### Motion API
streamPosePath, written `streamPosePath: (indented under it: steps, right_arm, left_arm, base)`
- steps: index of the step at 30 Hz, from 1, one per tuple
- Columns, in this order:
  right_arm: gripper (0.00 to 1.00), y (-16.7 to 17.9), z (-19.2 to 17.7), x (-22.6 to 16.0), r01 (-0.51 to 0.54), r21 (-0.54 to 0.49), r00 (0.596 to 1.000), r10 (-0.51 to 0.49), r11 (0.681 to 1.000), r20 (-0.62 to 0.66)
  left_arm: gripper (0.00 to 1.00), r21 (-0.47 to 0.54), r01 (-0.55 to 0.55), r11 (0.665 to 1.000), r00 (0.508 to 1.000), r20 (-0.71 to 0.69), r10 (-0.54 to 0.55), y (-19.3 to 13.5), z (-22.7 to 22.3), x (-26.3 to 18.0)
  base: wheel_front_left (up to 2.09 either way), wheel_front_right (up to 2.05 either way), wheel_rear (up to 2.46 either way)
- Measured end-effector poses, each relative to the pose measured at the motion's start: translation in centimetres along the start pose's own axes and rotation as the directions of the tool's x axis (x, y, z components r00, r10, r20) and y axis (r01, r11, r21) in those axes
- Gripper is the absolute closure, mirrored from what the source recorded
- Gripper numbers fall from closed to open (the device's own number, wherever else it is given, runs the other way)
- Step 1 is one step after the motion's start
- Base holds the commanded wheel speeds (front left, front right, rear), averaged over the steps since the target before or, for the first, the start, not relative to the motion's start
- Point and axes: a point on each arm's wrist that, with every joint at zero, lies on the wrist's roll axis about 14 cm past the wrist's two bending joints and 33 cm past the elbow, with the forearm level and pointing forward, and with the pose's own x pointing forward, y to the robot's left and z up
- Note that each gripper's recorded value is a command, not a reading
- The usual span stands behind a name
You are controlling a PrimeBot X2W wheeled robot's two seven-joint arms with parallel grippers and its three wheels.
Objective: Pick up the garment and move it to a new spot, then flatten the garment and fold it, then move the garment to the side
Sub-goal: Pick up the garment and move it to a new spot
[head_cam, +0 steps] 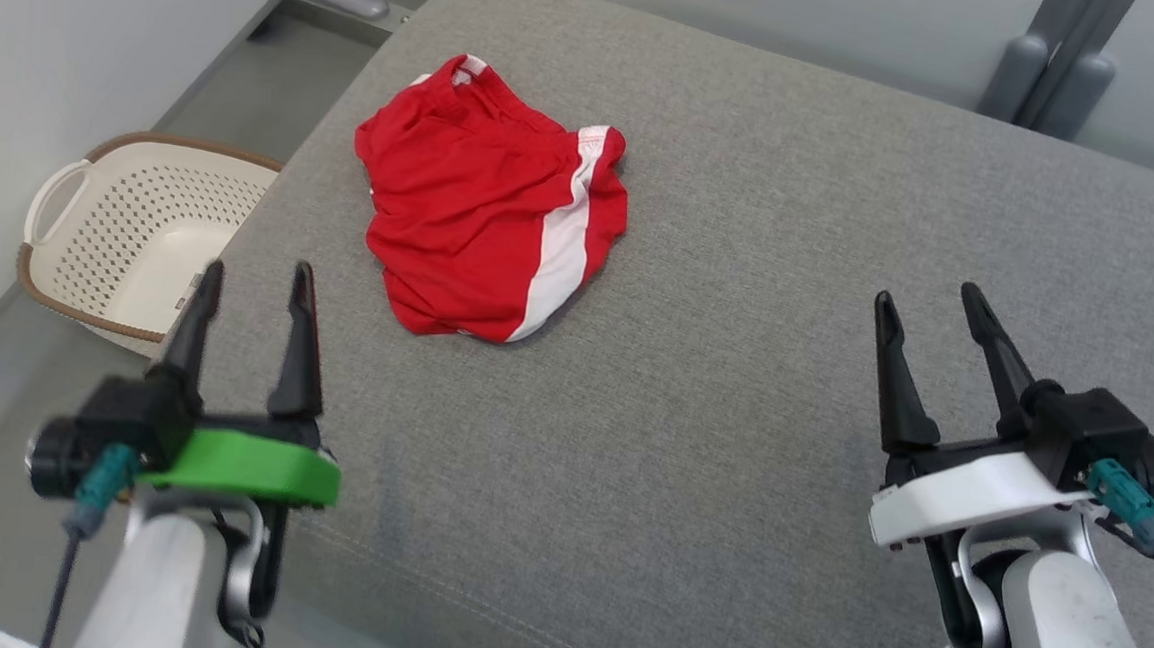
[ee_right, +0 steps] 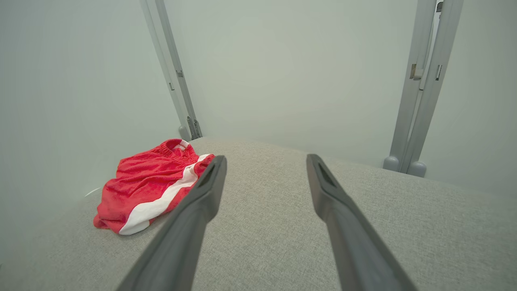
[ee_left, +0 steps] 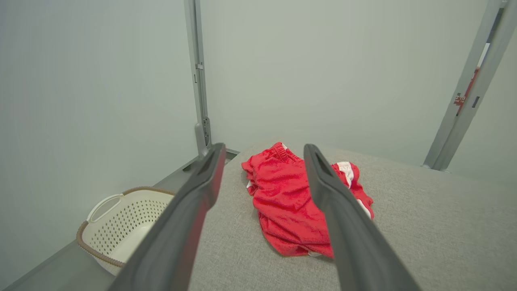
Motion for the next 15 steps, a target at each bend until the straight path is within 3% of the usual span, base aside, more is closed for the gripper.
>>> streamPosePath:
  steps: [4,8,12,15]
  right_arm:
    - [0.0,-2.1,0.8,0.7,0.042,-0.034,0.999,-0.041,0.999,0.024]
    - [0.0,-4.5,1.1,0.8,0.097,-0.062,0.995,-0.095,0.993,0.034]
    - [0.0,-7.1,0.8,0.2,0.158,-0.077,0.987,-0.155,0.984,0.031]
    - [0.0,-9.0,0.3,-0.3,0.203,-0.083,0.979,-0.202,0.976,0.024]
  left_arm:
    - [0.0,0.164,0.133,0.977,0.987,0.07,-0.146,-1.4,4.2,6.2]
    - [0.0,0.302,0.254,0.919,0.96,0.041,-0.279,-4.4,7.2,12.1]
    - [0.0,0.369,0.354,0.859,0.933,-0.07,-0.354,-8.0,7.0,16.7]
    - [0.0,0.319,0.407,0.856,0.912,-0.19,-0.363,-9.9,4.4,19.2]
  base:
    - [0.0,0.0,0.0]
    - [0.0,0.0,0.0]
    - [0.0,0.0,0.0]
    - [0.0,0.0,0.0]
